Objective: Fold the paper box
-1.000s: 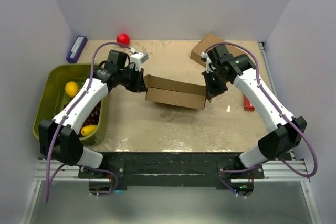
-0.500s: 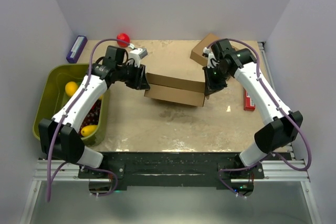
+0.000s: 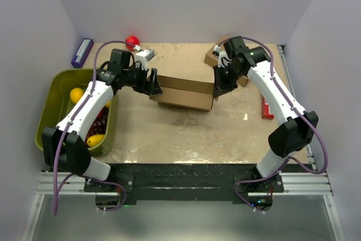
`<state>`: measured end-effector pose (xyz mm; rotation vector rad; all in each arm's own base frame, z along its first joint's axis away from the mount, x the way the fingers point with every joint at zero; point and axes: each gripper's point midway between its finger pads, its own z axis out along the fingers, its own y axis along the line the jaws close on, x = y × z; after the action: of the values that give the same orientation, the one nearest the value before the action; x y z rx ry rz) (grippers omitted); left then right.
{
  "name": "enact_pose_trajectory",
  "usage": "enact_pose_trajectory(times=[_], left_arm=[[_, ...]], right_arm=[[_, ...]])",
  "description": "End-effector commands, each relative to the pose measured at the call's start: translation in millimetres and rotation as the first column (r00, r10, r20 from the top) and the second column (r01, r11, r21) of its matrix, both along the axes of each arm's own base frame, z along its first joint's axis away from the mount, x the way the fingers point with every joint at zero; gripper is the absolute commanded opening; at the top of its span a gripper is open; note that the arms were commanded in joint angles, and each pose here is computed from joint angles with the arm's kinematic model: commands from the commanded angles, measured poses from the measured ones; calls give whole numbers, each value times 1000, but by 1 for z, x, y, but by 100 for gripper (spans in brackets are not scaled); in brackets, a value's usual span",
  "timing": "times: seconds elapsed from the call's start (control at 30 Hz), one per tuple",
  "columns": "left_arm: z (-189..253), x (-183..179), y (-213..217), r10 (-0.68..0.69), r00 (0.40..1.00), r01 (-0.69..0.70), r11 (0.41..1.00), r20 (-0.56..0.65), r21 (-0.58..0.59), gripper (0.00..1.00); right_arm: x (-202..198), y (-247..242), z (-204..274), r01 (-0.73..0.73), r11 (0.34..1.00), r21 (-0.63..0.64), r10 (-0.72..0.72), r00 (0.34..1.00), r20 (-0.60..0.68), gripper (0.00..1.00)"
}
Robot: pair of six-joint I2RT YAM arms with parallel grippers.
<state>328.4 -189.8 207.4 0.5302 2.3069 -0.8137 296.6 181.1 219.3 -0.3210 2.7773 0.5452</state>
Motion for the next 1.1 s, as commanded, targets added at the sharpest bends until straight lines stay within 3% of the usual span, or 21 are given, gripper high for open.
enact_pose_trajectory(times=[0.0,0.2,0.67,0.97,1.07], left_arm=[[9,8,-7,-6,999,8,1000,54,-25,77],[-7,18,4,48,998,-49,998,44,38,78],[-1,40,24,162,972,-181,979,169,99,78],[-20,50,19,160,977,-174,981,141,91,70],[-24,54,16,154,978,-166,983,139,82,65]], right_arm=[[13,24,14,-36,993,111,33,999,35,0],[18,25,16,-35,992,121,30,999,41,0],[34,24,14,-17,992,125,11,999,50,0],[43,25,10,-15,991,131,8,999,54,0],[47,26,10,-8,991,133,0,998,60,7]])
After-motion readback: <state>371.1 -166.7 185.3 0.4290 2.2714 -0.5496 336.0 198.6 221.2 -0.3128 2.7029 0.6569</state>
